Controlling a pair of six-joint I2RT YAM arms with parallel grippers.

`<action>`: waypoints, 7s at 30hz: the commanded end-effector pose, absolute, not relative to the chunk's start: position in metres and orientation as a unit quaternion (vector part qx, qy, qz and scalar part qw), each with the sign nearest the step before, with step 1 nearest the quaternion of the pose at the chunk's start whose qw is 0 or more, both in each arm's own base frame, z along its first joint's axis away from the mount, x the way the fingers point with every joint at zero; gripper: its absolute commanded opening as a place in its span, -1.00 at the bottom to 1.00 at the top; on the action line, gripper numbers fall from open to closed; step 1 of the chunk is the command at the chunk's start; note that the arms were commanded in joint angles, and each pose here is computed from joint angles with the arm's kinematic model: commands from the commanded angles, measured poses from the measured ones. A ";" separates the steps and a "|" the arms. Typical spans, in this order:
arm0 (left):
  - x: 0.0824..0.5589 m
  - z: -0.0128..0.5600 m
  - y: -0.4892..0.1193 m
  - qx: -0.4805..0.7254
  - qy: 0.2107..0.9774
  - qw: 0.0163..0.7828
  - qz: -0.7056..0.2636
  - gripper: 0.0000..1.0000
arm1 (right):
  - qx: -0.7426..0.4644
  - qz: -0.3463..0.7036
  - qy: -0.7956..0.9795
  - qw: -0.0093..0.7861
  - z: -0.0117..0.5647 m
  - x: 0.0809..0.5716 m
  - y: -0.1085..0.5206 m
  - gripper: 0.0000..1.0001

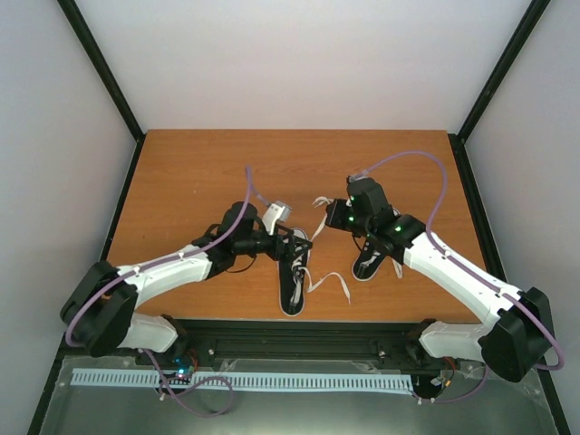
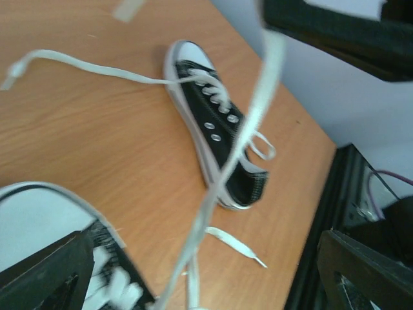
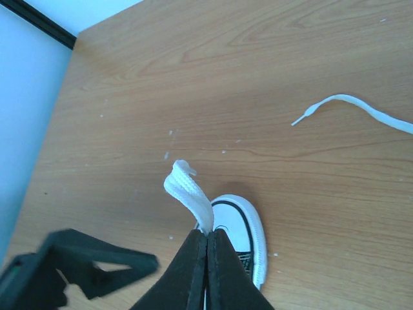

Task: Tie the shoes
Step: Cross the shoelace with the shoelace.

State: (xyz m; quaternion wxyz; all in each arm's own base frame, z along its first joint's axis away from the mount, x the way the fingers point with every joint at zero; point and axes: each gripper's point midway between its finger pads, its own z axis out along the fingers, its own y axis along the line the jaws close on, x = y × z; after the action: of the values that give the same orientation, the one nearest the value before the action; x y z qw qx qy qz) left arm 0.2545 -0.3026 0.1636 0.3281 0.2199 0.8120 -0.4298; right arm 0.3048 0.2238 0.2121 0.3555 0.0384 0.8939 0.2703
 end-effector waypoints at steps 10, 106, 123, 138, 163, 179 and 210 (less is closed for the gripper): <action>0.265 0.164 -0.359 0.284 0.770 0.330 -0.467 0.71 | 0.065 0.329 0.868 0.365 0.240 0.311 0.236 -0.94; 0.239 0.138 -0.347 0.288 0.798 0.233 -0.476 -0.79 | -0.005 0.137 0.930 0.340 0.130 0.276 0.175 -0.94; 0.248 0.146 -0.361 0.304 0.793 0.233 -0.473 -0.17 | -0.029 0.206 0.883 0.420 0.234 0.310 0.202 -0.95; 0.250 0.143 -0.373 0.319 0.795 0.228 -0.463 0.09 | -0.039 0.245 0.871 0.424 0.254 0.305 0.212 -0.95; 0.209 0.152 -0.386 0.397 0.751 0.193 -0.491 -0.84 | -0.044 0.264 0.869 0.415 0.259 0.289 0.209 -0.94; 0.193 0.145 -0.365 0.390 0.761 0.216 -0.471 -0.98 | -0.077 0.303 0.861 0.401 0.225 0.305 0.236 -0.94; 0.210 0.149 -0.331 0.291 0.794 0.181 -0.502 -0.96 | -0.260 0.519 0.721 0.380 0.214 0.260 0.281 1.00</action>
State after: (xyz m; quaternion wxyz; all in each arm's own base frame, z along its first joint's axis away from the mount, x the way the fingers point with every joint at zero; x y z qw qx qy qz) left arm 0.2123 -0.3220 0.1305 0.1970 0.2830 0.8114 -0.4720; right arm 0.2868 0.2615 0.1767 0.3553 -0.1713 0.7961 0.4589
